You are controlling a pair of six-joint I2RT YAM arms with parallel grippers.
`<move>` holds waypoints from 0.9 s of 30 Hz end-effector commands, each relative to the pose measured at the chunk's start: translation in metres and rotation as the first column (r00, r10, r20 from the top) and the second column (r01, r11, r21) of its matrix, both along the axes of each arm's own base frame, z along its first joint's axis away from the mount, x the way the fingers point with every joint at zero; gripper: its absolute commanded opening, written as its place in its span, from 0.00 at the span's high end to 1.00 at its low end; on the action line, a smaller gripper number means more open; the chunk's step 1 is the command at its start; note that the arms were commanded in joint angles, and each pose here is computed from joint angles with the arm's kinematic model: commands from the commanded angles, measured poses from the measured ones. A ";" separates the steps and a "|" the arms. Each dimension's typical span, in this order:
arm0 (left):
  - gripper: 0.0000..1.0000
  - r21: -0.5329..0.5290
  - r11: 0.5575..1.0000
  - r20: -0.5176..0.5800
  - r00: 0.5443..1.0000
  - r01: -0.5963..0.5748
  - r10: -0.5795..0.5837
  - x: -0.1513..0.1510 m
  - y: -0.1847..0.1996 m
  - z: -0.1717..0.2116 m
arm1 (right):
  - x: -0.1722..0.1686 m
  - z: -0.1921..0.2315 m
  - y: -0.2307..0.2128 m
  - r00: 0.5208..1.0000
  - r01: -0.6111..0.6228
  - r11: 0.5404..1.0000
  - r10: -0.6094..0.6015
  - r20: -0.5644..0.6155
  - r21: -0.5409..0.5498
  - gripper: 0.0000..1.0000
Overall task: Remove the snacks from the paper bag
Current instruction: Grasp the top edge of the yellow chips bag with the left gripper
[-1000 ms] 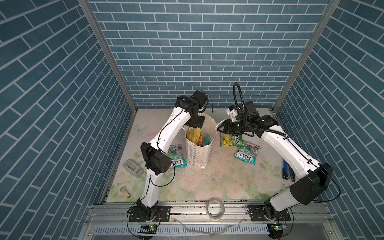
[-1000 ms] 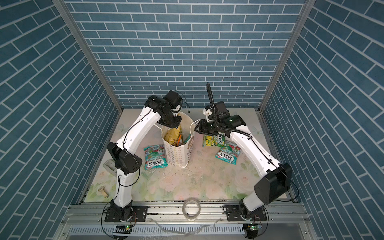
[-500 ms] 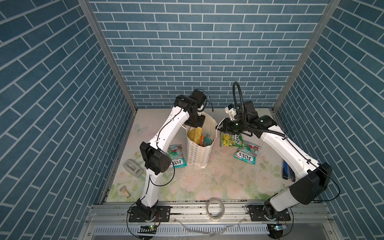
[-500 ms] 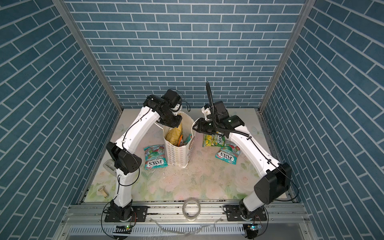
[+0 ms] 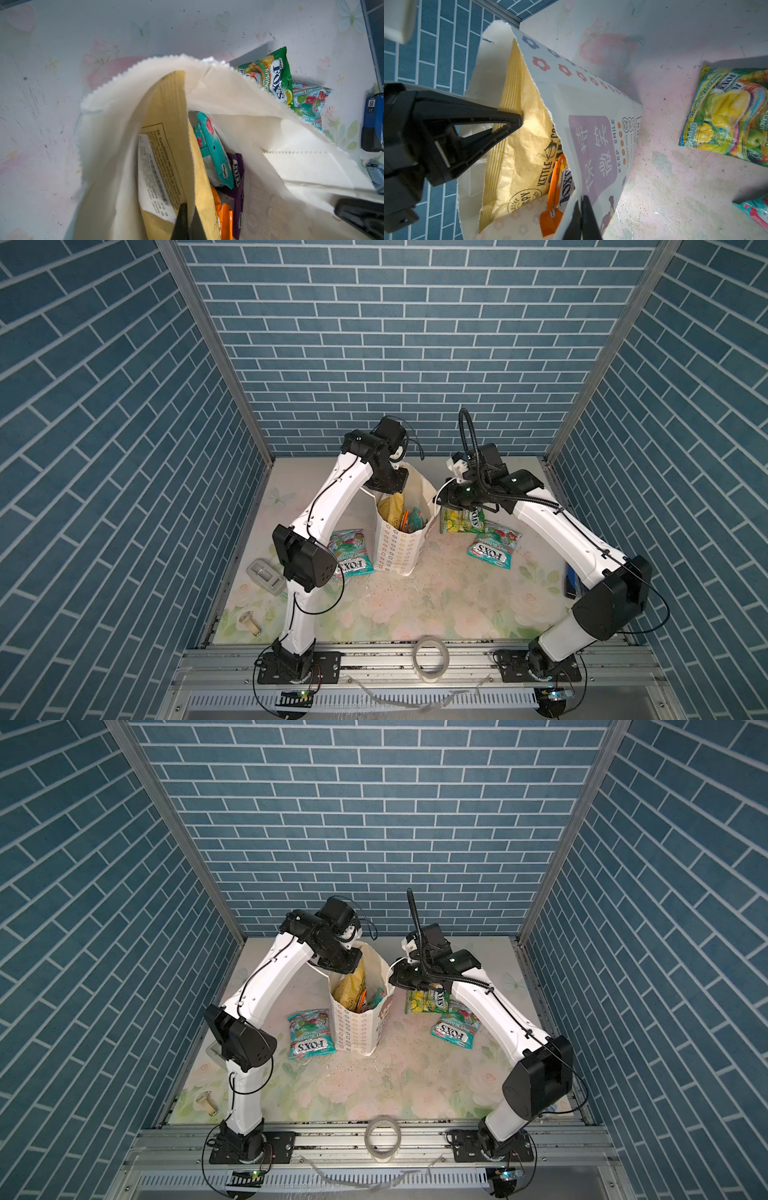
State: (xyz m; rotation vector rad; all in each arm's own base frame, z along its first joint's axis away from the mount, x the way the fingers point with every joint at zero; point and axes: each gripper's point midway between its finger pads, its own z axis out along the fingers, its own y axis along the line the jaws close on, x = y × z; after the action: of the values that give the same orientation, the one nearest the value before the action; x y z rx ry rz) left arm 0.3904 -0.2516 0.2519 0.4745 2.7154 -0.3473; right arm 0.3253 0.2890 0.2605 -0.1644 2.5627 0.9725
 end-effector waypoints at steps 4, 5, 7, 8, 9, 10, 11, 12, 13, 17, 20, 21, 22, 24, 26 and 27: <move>1.00 -0.144 0.989 0.055 0.998 0.026 -0.019 -0.003 -0.012 0.036 | -0.003 0.010 0.010 1.000 -0.022 1.000 0.022 0.021 0.003 1.00; 1.00 -0.159 0.987 0.057 0.998 0.027 -0.019 -0.003 -0.014 0.039 | -0.003 0.012 0.011 0.999 -0.023 1.000 0.023 0.026 0.002 1.00; 1.00 -0.185 0.982 0.061 0.998 0.029 -0.018 -0.003 -0.016 0.044 | -0.003 0.012 0.013 0.999 -0.030 1.000 0.030 0.031 -0.005 1.00; 1.00 -0.199 0.979 0.062 0.998 0.031 -0.019 -0.003 -0.016 0.047 | -0.003 0.014 0.015 0.999 -0.035 0.999 0.035 0.032 -0.005 1.00; 1.00 -0.214 0.976 0.058 0.998 0.032 -0.020 -0.003 -0.018 0.048 | -0.003 0.015 0.016 0.999 -0.038 0.999 0.039 0.035 -0.004 1.00; 1.00 -0.231 0.972 0.056 0.998 0.031 -0.018 -0.003 -0.018 0.050 | -0.003 0.016 0.017 0.998 -0.041 0.999 0.041 0.037 -0.004 1.00; 1.00 -0.249 0.968 0.056 0.998 0.032 -0.018 -0.004 -0.019 0.053 | -0.003 0.018 0.018 0.998 -0.042 0.999 0.042 0.041 -0.003 1.00; 1.00 -0.270 0.962 0.056 0.998 0.031 -0.017 -0.004 -0.020 0.057 | -0.003 0.020 0.019 0.998 -0.042 0.999 0.042 0.044 -0.002 1.00; 1.00 -0.289 0.957 0.052 0.999 0.027 -0.012 -0.003 -0.020 0.058 | -0.003 0.021 0.019 0.998 -0.042 0.999 0.042 0.048 -0.001 1.00; 1.00 -0.326 0.945 0.060 0.998 0.013 0.007 -0.003 -0.015 0.068 | -0.002 0.026 0.021 0.997 -0.042 0.999 0.042 0.059 0.004 1.00; 1.00 -0.329 0.944 0.050 0.999 0.003 0.015 -0.003 -0.012 0.068 | -0.002 0.026 0.022 0.997 -0.044 0.999 0.044 0.058 0.004 1.00; 1.00 -0.331 0.944 0.049 0.999 -0.001 0.018 -0.003 -0.011 0.069 | -0.002 0.026 0.022 0.997 -0.045 0.999 0.045 0.058 0.006 1.00; 1.00 -0.337 0.942 0.040 0.999 -0.004 0.018 -0.004 -0.011 0.068 | -0.002 0.027 0.023 0.997 -0.045 0.999 0.045 0.058 0.005 1.00; 1.00 -0.358 0.934 0.026 0.999 -0.015 0.026 -0.003 -0.011 0.068 | -0.001 0.028 0.023 0.997 -0.046 0.999 0.045 0.059 0.005 1.00; 1.00 -0.383 0.923 0.025 0.999 -0.022 0.035 -0.002 -0.013 0.072 | -0.001 0.029 0.024 0.997 -0.048 0.999 0.047 0.060 0.006 1.00; 1.00 -0.393 0.919 0.026 0.999 -0.024 0.038 -0.001 -0.013 0.074 | -0.001 0.029 0.025 0.997 -0.050 0.999 0.049 0.060 0.005 1.00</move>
State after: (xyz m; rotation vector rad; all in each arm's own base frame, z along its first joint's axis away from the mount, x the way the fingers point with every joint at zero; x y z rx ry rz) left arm 0.3880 -0.2581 0.2957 0.3234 2.6300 -0.7397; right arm 0.3225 0.3047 0.2693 -0.2062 2.5735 0.9415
